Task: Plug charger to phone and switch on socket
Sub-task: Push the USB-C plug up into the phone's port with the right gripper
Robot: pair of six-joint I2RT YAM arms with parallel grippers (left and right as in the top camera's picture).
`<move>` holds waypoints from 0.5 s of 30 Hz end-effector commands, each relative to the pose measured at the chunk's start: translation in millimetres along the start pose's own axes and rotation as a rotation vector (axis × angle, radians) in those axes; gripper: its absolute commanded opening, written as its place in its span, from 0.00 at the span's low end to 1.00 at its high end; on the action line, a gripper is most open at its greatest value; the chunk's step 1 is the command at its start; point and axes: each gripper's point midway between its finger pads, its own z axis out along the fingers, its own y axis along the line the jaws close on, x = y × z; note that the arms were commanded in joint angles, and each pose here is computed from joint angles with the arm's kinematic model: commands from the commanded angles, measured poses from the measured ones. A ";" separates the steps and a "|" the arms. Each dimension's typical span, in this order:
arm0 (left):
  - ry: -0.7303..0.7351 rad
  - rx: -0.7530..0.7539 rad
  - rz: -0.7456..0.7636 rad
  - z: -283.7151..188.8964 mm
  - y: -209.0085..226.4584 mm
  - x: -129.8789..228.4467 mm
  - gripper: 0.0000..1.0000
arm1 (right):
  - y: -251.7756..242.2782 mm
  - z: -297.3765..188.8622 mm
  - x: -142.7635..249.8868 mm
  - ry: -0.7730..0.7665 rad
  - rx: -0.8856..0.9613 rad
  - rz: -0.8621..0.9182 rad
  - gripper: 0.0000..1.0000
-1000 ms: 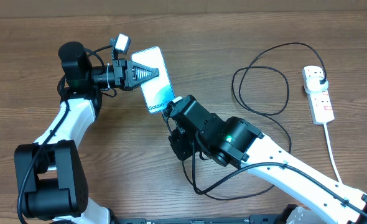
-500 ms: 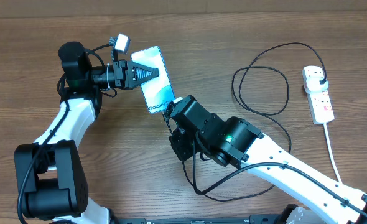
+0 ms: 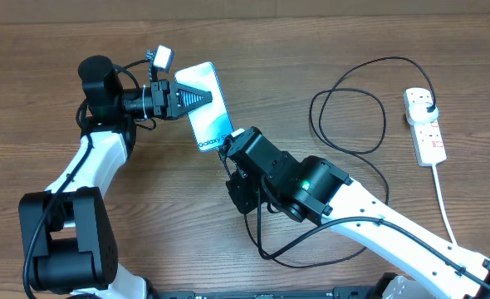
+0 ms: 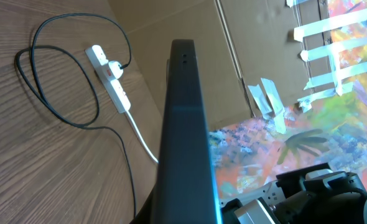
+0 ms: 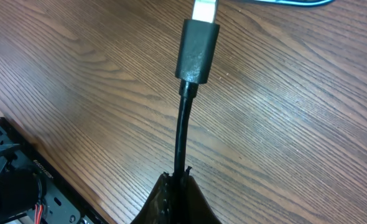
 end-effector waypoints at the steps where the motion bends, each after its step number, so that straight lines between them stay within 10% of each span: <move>1: 0.030 0.018 0.045 4.0 -9.4 0.1 0.04 | 1.7 -3.2 -9.9 -0.037 0.004 -0.011 0.04; 15: 0.033 0.019 0.070 5.3 -9.6 0.7 0.04 | 4.0 -3.3 -11.4 -0.042 -0.008 -0.012 0.04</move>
